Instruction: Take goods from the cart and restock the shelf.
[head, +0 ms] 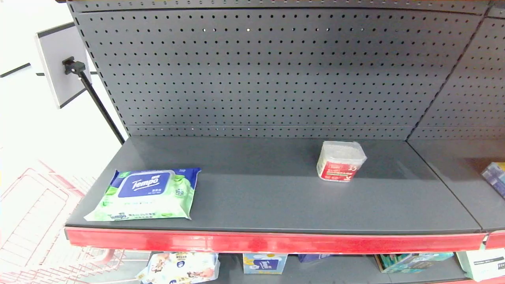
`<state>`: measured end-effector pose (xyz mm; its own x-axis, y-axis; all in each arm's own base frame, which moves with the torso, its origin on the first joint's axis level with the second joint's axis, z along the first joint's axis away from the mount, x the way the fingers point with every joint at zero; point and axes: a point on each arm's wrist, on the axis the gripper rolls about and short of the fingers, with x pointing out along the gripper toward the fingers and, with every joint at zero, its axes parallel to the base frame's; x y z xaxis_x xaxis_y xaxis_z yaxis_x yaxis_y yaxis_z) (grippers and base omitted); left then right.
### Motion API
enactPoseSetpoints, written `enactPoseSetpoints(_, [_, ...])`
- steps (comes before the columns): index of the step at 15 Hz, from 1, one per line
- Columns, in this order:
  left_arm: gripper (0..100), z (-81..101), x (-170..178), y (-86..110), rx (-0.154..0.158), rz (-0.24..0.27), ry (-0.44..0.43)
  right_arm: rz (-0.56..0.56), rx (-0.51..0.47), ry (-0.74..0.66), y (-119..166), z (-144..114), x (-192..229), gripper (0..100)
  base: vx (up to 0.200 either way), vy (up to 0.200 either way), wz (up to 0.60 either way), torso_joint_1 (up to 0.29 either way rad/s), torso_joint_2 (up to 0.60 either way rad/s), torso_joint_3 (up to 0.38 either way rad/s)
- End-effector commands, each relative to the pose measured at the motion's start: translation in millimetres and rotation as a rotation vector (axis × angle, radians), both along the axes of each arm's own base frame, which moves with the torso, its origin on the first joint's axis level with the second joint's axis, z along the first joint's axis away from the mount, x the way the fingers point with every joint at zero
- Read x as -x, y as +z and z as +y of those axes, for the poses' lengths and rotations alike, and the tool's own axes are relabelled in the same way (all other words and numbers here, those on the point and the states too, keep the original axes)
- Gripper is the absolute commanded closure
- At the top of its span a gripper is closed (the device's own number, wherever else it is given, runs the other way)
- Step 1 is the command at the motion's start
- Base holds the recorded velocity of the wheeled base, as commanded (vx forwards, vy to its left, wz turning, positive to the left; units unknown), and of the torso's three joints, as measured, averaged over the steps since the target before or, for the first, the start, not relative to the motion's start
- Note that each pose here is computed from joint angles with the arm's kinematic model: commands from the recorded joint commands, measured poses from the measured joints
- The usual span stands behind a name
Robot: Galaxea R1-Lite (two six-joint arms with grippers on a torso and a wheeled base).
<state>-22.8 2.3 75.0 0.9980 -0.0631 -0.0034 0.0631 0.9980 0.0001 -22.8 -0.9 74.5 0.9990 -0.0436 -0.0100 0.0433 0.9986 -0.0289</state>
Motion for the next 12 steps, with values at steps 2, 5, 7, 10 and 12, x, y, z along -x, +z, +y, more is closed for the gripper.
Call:
enactPoseSetpoints(2, [0, 0.0, -0.1, 0.0, 0.000, 0.001, 0.000, 0.001, -0.001, -0.001, 0.1, 0.0, -0.1, 0, 0.000, 0.200, 0.00, 0.005, 0.00, 0.007])
enactPoseSetpoints(5, [0, 0.0, -0.1, 0.0, 0.000, 0.001, 0.000, 0.001, -0.001, -0.001, 0.1, 0.0, -0.1, 0, 0.000, 0.200, 0.00, 0.001, 0.00, 0.007])
enactPoseSetpoints(7, [0, 0.0, -0.1, 0.0, 0.000, 0.001, 0.000, 0.001, -0.001, -0.001, 0.1, 0.0, -0.1, 0, 0.000, 0.200, 0.00, 0.005, 0.00, 0.002])
enactPoseSetpoints(10, [0, 0.0, -0.1, 0.0, -0.002, 0.001, 0.000, 0.001, -0.001, -0.001, 0.1, 0.0, -0.1, 0, 0.000, 0.200, 0.00, 0.001, 0.00, 0.002])
enactPoseSetpoints(12, [0, 0.0, -0.1, 0.0, -0.002, 0.001, 0.000, 0.001, -0.001, 0.001, 0.1, 0.0, -0.1, 0, 0.000, 0.200, 0.00, 0.002, 0.00, 0.005])
